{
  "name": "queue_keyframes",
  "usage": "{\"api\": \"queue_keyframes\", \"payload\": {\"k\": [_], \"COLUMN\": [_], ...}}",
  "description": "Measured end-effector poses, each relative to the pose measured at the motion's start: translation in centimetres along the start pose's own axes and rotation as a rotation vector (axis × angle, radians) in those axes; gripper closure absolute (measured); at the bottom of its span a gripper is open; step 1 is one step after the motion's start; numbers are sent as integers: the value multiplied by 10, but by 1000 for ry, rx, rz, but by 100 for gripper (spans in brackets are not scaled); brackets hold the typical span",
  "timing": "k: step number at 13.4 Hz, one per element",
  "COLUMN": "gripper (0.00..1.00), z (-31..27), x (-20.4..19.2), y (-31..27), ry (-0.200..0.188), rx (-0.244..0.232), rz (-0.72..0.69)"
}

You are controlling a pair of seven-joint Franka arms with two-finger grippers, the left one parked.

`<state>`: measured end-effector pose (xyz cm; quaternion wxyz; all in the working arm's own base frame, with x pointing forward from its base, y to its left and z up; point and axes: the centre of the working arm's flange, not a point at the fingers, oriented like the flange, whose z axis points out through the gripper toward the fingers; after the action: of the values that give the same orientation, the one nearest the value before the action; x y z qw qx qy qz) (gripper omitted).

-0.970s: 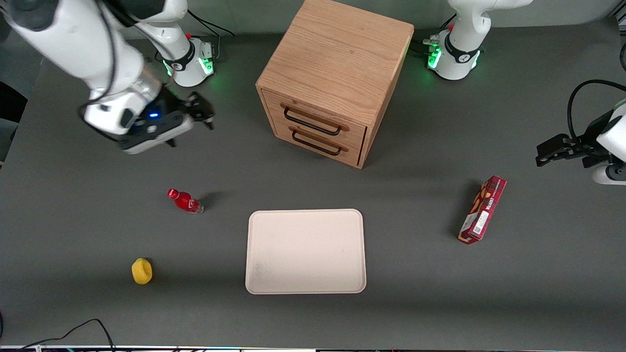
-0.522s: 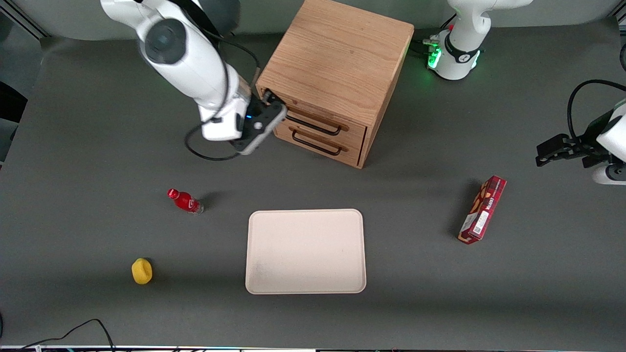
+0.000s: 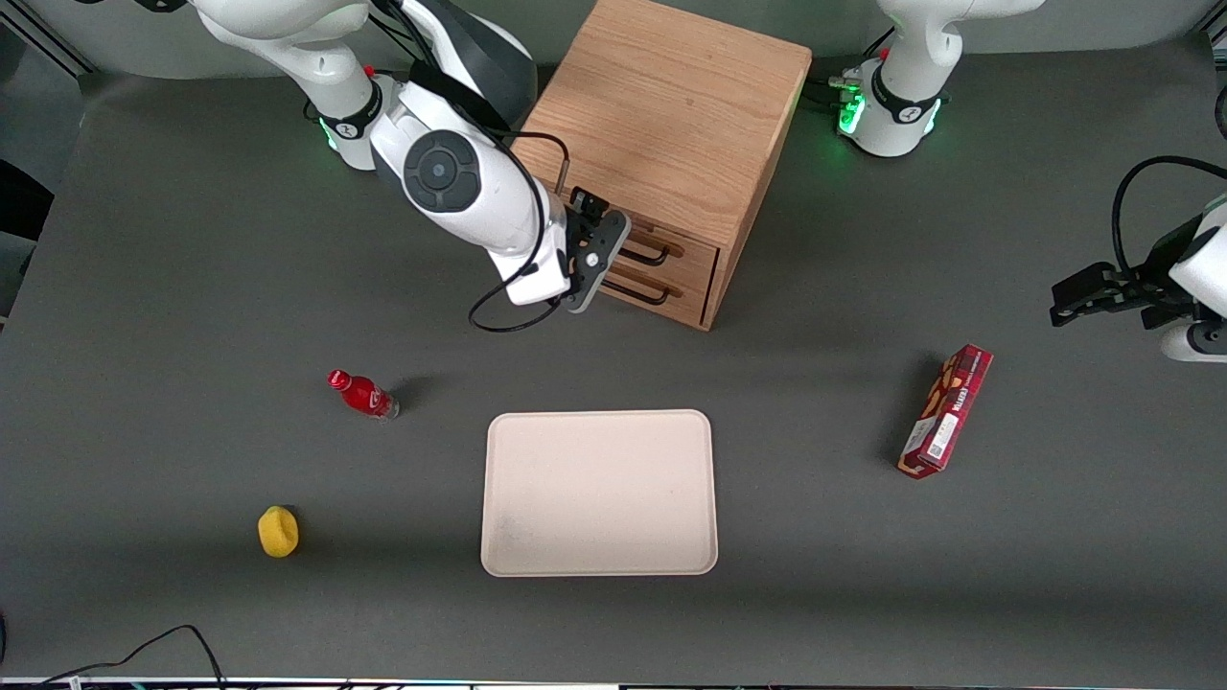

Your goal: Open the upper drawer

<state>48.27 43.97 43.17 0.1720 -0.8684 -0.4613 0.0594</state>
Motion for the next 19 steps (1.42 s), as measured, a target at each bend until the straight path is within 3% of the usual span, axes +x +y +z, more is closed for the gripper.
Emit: {"api": "queue_keyframes", "payload": {"k": [6, 9, 16, 19], "gripper": [0, 0, 0, 0], "z": [16, 21, 43, 31], "x": [3, 7, 13, 8], "y": [-6, 0, 15, 61], "ry": [-35, -10, 0, 25], "rx": [-45, -53, -92, -143], "rz": [-47, -56, -111, -110]}}
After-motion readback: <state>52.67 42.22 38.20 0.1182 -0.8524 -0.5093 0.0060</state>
